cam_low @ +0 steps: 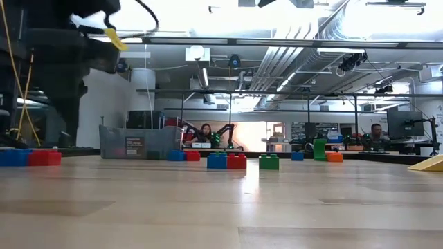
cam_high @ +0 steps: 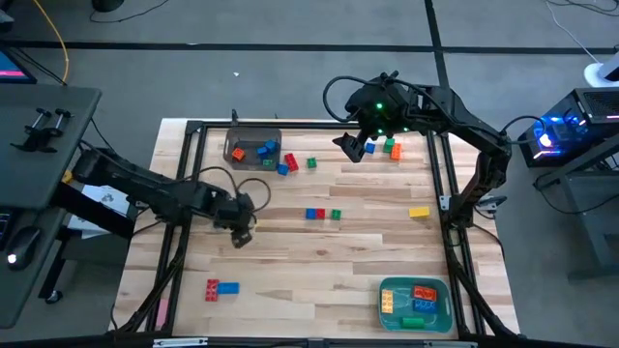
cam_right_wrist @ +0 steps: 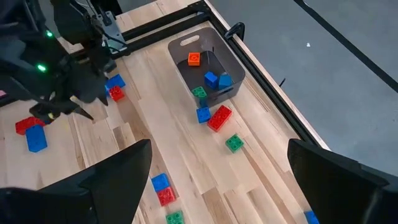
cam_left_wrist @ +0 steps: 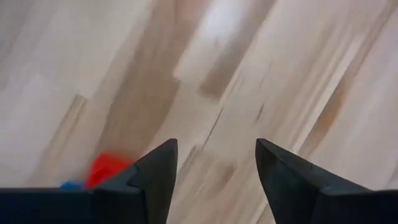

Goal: Sort blocks by size
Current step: Put the right red game piece into the black bin

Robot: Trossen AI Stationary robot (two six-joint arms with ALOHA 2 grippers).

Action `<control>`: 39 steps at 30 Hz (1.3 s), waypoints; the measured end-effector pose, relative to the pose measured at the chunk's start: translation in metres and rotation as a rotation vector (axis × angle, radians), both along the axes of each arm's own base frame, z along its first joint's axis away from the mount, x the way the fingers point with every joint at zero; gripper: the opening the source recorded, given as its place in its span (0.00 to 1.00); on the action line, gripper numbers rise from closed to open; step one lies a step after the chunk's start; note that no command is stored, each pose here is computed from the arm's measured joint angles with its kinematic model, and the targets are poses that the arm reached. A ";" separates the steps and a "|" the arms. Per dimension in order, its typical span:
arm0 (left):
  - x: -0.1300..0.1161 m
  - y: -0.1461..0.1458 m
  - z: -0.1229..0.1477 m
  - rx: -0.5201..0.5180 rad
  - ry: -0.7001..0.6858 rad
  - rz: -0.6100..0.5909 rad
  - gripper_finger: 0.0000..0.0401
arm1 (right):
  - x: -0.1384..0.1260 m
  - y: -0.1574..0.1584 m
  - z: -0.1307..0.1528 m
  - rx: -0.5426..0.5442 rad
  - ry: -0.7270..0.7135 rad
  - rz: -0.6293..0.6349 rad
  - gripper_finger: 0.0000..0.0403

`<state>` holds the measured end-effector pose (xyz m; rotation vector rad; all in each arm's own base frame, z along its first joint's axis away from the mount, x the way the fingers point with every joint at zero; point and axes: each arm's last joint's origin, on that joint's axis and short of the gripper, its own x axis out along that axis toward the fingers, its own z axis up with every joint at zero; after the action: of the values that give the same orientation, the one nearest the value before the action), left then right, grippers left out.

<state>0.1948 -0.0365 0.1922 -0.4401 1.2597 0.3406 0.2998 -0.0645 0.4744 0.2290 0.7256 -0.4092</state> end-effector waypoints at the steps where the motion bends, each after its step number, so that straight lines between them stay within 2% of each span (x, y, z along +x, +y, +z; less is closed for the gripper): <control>1: 0.001 0.004 0.000 0.001 0.059 -0.041 0.49 | 0.000 0.000 0.000 0.003 -0.001 -0.003 0.92; 6: 0.002 0.035 0.000 0.006 0.474 -0.061 0.48 | 0.000 0.000 0.000 0.013 -0.005 -0.011 0.92; 8: 0.006 0.047 -0.001 -0.003 0.561 -0.080 0.48 | 0.000 0.000 0.000 0.022 -0.011 -0.019 0.92; 16: 0.027 0.065 -0.014 -0.080 0.621 -0.215 0.48 | 0.003 -0.001 -0.004 0.048 -0.005 -0.042 0.92; 26: 0.035 0.060 -0.041 -0.110 0.740 -0.306 0.49 | 0.003 -0.001 -0.005 0.057 0.002 -0.052 0.92; 33: 0.039 0.056 -0.055 -0.134 0.790 -0.327 0.58 | 0.003 -0.001 -0.005 0.056 0.002 -0.053 0.92; 39: 0.043 0.055 -0.059 -0.130 0.752 -0.349 0.67 | 0.003 -0.001 -0.005 0.054 0.002 -0.052 0.92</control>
<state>0.2376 0.0189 0.1333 -0.1888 2.0662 0.1213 0.3031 -0.0651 0.4692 0.2989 0.7346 -0.4400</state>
